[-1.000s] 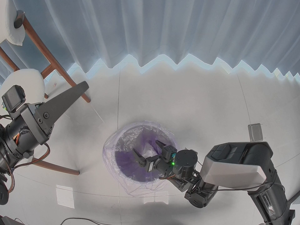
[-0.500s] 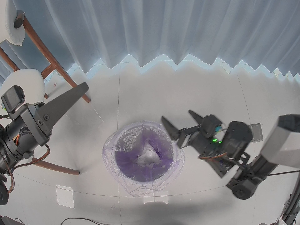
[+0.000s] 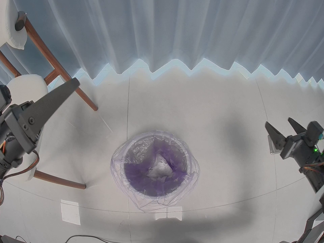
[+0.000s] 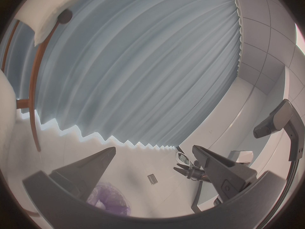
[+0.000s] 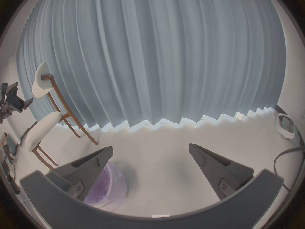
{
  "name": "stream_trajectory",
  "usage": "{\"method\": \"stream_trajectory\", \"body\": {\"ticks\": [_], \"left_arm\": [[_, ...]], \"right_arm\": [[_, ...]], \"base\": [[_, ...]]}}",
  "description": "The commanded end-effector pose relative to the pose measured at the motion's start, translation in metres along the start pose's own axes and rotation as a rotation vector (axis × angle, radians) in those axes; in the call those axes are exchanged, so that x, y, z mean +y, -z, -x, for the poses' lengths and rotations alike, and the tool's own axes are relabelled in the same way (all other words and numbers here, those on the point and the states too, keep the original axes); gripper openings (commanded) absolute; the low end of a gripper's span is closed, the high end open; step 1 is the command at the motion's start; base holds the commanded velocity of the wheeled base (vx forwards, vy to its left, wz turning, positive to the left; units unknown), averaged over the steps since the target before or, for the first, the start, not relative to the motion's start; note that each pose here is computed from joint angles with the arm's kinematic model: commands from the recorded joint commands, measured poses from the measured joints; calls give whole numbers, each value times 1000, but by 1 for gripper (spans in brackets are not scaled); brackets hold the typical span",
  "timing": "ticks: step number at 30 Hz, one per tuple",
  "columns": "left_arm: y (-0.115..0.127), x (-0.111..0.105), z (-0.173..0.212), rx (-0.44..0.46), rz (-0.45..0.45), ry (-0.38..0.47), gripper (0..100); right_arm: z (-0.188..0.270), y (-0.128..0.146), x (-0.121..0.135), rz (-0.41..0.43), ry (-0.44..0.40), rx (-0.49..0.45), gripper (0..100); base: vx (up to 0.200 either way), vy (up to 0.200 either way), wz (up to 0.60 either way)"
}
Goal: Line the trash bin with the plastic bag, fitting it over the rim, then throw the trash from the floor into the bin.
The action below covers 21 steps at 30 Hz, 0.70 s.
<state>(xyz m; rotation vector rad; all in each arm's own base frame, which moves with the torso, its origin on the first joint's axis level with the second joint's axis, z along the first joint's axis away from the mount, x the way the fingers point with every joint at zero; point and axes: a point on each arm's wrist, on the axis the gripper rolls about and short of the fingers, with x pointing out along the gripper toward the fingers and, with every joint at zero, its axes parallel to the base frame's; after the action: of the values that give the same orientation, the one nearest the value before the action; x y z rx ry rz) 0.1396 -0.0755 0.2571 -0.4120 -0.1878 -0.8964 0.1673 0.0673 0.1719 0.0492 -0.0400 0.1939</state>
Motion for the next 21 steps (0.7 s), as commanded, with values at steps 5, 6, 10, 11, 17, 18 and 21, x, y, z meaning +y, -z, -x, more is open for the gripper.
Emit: {"method": "stream_trajectory", "body": {"ticks": [5, 6, 10, 11, 17, 18, 21], "left_arm": [[-34, -107, 175, -210, -203, -138, 100], [-27, -110, 184, -209, -203, -145, 100], [8, -110, 206, -156, -206, -200, 100], [18, -105, 206, -133, -214, -228, 100], [57, -72, 198, -94, -312, -334, 100], [70, -64, 197, -81, -311, -337, 100], [95, -50, 198, -45, -344, -354, 100]], "right_arm": [[199, 62, -38, 61, 258, 24, 100], [198, 66, -39, 56, 256, 21, 100], [196, 78, -38, 2, 198, 78, 100], [196, 78, -38, -15, 199, 72, 100], [196, 78, -38, 23, 193, 74, 100], [196, 78, -38, 41, 184, 75, 100], [196, 78, -37, 52, 155, 77, 100]], "base": [[0, 0, 0], [0, 0, 0], [0, 0, 0], [0, 0, 0], [0, 0, 0], [0, 0, 0], [0, 0, 0]]}}
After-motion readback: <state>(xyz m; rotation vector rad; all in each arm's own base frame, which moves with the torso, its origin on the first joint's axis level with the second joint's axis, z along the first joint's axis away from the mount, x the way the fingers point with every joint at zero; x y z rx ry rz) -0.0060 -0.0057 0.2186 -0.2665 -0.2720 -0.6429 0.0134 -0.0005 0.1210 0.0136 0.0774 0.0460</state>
